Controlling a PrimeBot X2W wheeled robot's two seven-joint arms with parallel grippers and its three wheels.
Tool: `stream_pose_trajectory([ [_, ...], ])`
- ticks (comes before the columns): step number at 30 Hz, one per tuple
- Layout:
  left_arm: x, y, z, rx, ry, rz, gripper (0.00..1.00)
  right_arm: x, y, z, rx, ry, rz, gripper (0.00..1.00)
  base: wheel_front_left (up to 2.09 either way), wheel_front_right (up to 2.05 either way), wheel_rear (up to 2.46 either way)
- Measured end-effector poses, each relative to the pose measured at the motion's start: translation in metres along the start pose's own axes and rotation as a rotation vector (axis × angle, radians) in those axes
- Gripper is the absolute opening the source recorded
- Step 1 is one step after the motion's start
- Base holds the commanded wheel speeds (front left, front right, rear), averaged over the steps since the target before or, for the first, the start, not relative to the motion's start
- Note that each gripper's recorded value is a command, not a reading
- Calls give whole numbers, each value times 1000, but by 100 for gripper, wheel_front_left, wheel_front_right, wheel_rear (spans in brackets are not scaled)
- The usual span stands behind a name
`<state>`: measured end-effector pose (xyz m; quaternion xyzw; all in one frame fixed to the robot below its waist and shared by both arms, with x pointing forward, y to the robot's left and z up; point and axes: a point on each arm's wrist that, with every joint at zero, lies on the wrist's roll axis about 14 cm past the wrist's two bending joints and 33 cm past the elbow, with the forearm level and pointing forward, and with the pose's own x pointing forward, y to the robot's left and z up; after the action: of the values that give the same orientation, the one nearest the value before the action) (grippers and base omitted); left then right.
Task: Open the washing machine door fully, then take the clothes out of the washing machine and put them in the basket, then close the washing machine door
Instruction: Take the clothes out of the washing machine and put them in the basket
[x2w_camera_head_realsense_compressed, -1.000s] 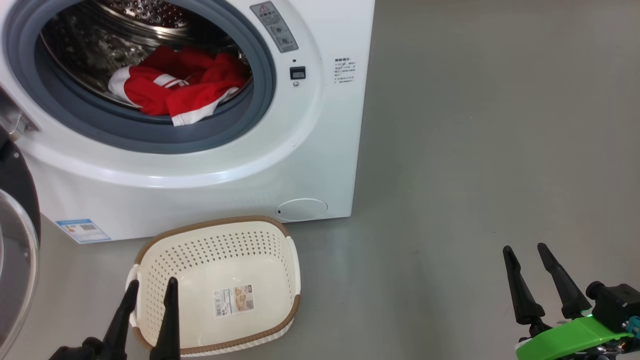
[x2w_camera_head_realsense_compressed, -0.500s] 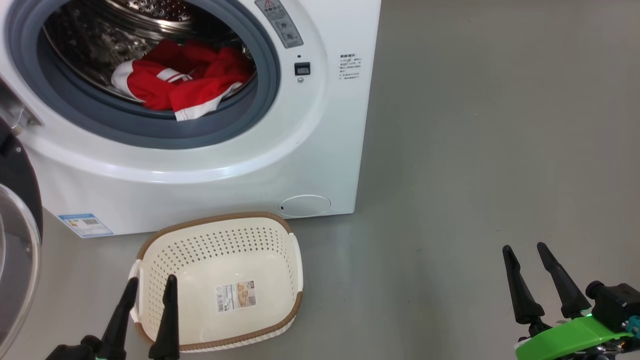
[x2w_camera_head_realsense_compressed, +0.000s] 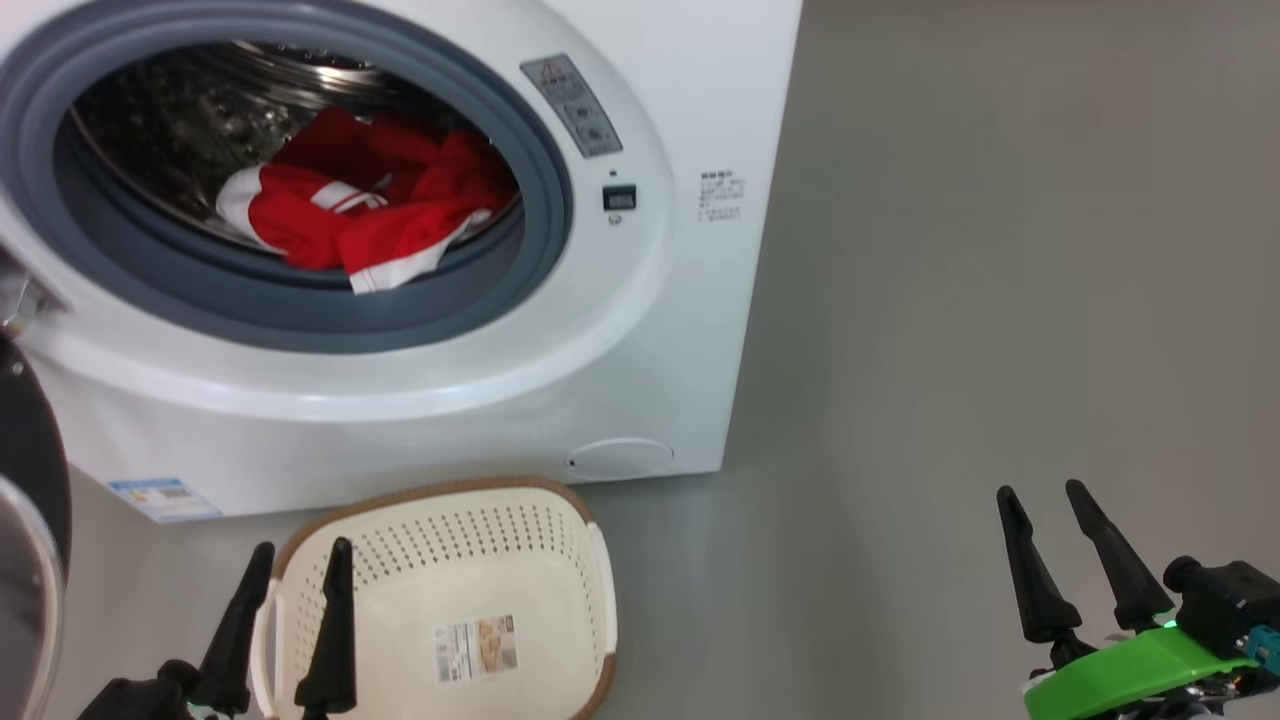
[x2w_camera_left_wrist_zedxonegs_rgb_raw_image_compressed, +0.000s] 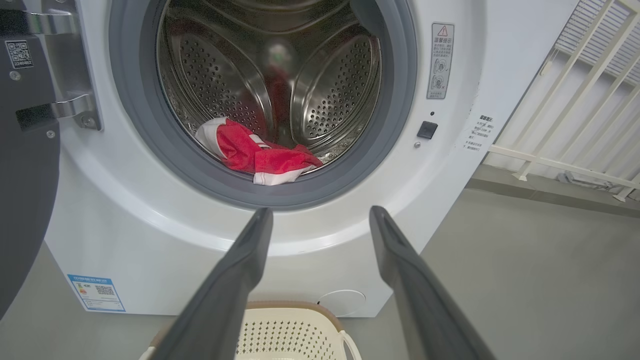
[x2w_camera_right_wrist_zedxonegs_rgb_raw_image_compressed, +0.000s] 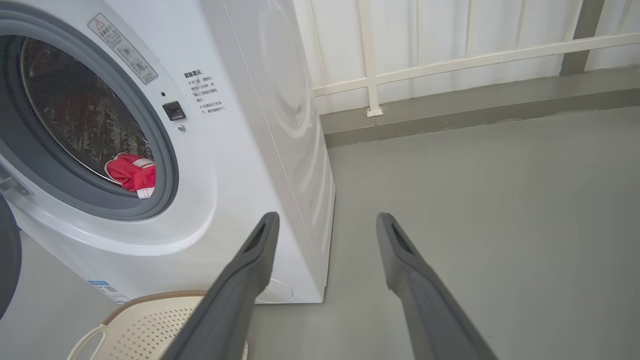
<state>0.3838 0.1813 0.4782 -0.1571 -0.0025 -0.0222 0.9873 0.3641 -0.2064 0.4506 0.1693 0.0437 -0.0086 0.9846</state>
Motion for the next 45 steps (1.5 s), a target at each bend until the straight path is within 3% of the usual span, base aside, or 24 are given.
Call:
stream_pose_trajectory([
  [11, 3, 9, 3, 19, -11, 32, 100, 5, 3, 2, 0, -6, 11, 100, 125, -125, 0],
  [33, 4, 9, -18, 24, 56, 26, 100, 7, 2, -5, 1, 15, 6, 100, 6, -6, 0],
  [45, 109, -6, -20, 99, 69, -52, 100, 29, -3, -18, 6, 48, -9, 100, 0, 0, 0],
])
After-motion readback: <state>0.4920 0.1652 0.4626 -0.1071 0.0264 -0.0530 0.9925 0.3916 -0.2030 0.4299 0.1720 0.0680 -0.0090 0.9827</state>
